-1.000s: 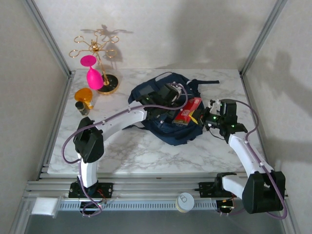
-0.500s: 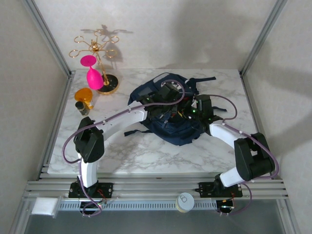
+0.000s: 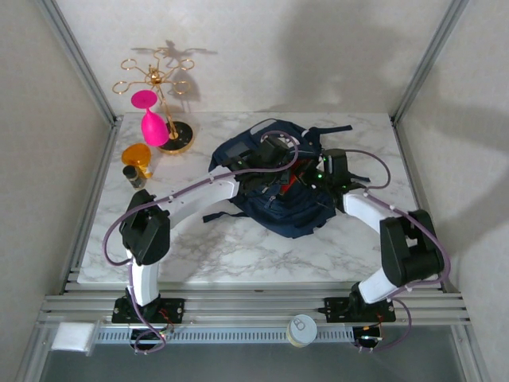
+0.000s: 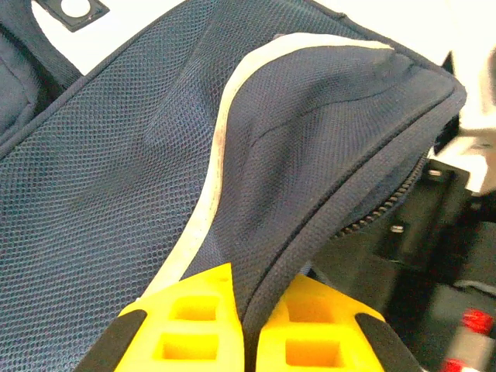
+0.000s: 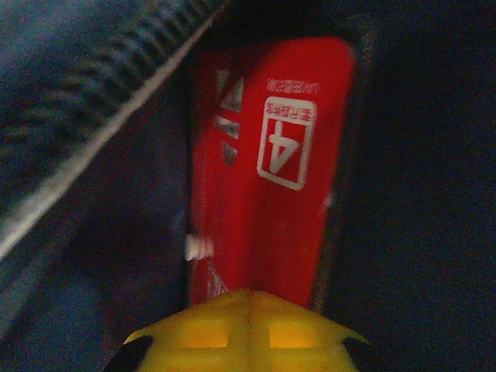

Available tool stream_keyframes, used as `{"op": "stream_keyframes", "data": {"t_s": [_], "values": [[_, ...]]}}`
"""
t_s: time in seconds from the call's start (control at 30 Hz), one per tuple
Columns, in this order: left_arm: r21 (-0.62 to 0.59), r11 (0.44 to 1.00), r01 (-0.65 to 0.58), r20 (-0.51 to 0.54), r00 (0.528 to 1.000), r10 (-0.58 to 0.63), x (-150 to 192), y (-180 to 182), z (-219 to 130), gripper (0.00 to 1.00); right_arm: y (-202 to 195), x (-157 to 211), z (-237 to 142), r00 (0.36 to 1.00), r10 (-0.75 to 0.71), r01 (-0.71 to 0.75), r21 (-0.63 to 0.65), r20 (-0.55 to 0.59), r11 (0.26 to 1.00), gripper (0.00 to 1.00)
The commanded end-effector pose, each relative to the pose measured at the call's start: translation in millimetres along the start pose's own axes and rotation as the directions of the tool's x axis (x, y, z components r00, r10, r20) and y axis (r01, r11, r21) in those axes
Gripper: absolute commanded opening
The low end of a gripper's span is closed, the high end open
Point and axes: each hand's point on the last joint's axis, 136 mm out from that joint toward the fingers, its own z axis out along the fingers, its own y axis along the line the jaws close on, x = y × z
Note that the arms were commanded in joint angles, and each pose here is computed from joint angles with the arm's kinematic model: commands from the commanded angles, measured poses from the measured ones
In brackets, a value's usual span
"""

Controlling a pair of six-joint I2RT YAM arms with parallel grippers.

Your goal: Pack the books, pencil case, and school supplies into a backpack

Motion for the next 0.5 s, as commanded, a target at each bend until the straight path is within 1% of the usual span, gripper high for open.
{"op": "stream_keyframes", "data": {"t_s": [0.0, 0.07, 0.17, 0.2, 0.23, 0.27, 0.33, 0.37, 0.4, 0.47], "values": [[0.106, 0.993, 0.060, 0.135, 0.988, -0.074, -43.4, -19.3, -26.5, 0.00, 13.8, 6.6, 7.4, 0.999, -0.028, 0.027, -0.025, -0.038, 0.999, 0.00], [0.120, 0.990, 0.068, 0.124, 0.989, -0.083, -40.9, -21.9, -23.5, 0.00, 18.7, 2.7, -2.2, 0.999, -0.045, 0.044, -0.043, -0.031, 0.998, 0.01], [0.127, 0.989, 0.080, 0.128, 0.987, -0.096, -40.8, -21.4, -22.3, 0.01, 22.9, -10.2, -30.3, 0.994, -0.110, 0.110, -0.041, 0.009, 0.993, 0.03], [0.151, 0.985, 0.079, 0.123, 0.988, -0.098, -40.2, -26.1, -23.1, 0.13, 19.2, -14.6, -40.2, 0.993, -0.120, 0.121, -0.023, 0.012, 0.992, 0.04], [0.193, 0.979, 0.072, 0.105, 0.990, -0.093, -37.6, -33.2, -22.9, 0.30, 11.2, -20.7, -50.2, 0.993, -0.120, 0.120, 0.009, 0.019, 0.993, 0.07], [0.232, 0.971, 0.062, 0.084, 0.993, -0.083, -35.7, -39.6, -24.0, 0.39, 3.6, -24.4, -60.3, 0.993, -0.117, 0.117, 0.033, 0.024, 0.993, 0.09], [0.297, 0.953, 0.057, 0.056, 0.995, -0.077, -33.3, -45.0, -35.5, 0.50, -11.8, -32.0, -81.6, 0.991, -0.127, 0.124, 0.084, 0.039, 0.989, 0.15], [0.334, 0.940, 0.062, 0.061, 0.994, -0.088, -34.4, -45.6, -45.9, 0.54, -19.7, -32.5, -90.1, 0.990, -0.136, 0.130, 0.128, 0.038, 0.983, 0.16], [0.369, 0.926, 0.076, 0.075, 0.991, -0.111, -35.3, -42.8, -58.8, 0.58, -28.5, -29.8, -99.2, 0.989, -0.147, 0.138, 0.191, 0.032, 0.972, 0.18], [0.397, 0.913, 0.093, 0.118, 0.981, -0.151, -37.0, -28.6, -85.7, 0.64, -31.2, -18.3, -109.7, 0.981, -0.192, 0.185, 0.231, 0.008, 0.955, 0.23]]}}
